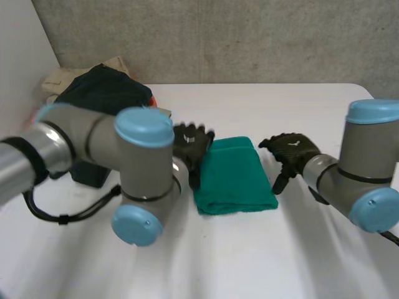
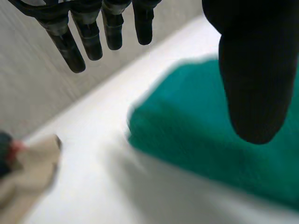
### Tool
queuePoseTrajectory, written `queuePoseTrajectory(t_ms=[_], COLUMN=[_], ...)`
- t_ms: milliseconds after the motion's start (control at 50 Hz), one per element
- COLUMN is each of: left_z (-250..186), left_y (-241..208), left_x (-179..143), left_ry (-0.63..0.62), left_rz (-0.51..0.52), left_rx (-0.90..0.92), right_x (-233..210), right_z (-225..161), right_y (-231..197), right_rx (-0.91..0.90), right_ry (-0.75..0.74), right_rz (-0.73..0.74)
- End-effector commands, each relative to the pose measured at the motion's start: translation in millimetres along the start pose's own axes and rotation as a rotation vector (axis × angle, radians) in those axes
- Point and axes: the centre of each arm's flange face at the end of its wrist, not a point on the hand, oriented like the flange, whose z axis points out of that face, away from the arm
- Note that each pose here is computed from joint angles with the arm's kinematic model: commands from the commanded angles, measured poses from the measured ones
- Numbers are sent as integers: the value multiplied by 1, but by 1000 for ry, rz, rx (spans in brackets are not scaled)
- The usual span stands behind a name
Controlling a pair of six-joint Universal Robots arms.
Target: Fold the laundry.
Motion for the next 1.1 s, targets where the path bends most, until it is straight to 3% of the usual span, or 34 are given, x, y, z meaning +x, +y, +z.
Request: queuePoseTrajectory(t_ms=[20, 180, 260, 540, 700, 840, 1100], left_z=[-18, -34, -37, -39, -39, -38, -40], left_y=[-59, -78, -80, -83, -79, -81, -92], left_x=[-13, 3, 5, 5, 6, 2, -12], left_ry=[93, 377, 436, 443, 444, 434, 403], left_rz=[-21, -43, -94, -116, -116, -117, -118], left_rx=[188, 270, 270, 275, 264, 269, 300], right_x=[4, -8, -16, -21, -10, 20, 181], right_z=[-17, -23, -20, 8, 25, 35, 101], right_y=[18, 39, 38, 50, 42, 6, 5], right_rx=[-11, -55, -30, -38, 33, 192, 286], right_ry=[35, -47, -122, -141, -40, 77, 448], right_rz=[82, 229, 279, 315, 295, 277, 327])
